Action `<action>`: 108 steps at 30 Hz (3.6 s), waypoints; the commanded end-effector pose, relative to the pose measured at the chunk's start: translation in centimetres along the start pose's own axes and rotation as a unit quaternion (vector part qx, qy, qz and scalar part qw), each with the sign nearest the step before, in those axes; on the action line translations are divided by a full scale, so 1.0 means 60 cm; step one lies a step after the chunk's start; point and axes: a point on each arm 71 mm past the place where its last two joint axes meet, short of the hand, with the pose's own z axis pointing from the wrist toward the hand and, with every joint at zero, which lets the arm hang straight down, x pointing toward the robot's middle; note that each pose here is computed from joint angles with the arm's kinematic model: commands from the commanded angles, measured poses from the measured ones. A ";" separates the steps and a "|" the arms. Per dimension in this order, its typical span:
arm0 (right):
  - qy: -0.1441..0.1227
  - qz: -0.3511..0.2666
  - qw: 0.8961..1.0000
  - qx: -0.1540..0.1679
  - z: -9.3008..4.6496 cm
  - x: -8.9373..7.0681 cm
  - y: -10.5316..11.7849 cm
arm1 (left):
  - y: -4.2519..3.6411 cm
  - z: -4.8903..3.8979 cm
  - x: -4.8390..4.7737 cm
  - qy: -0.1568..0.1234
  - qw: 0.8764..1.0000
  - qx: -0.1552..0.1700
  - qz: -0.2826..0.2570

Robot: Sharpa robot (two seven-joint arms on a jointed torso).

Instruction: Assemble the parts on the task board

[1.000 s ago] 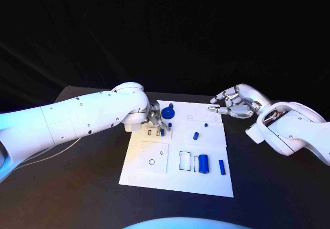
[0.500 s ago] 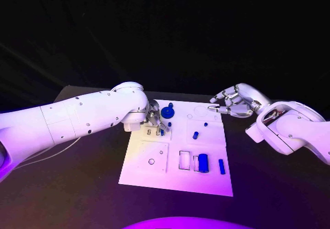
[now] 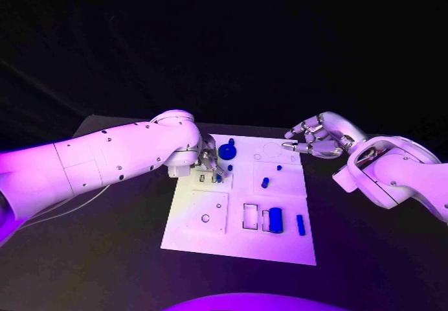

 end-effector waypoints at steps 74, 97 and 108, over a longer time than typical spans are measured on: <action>0.009 -0.009 1.000 -0.006 0.002 0.005 -0.001 | 0.033 -0.012 0.021 -0.023 1.000 0.000 -0.003; 0.010 -0.009 1.000 -0.007 0.002 0.006 0.000 | 0.030 -0.011 0.022 -0.025 1.000 0.001 -0.005; 0.011 -0.009 1.000 -0.007 0.001 0.006 0.000 | 0.029 -0.008 0.023 -0.020 1.000 0.000 -0.008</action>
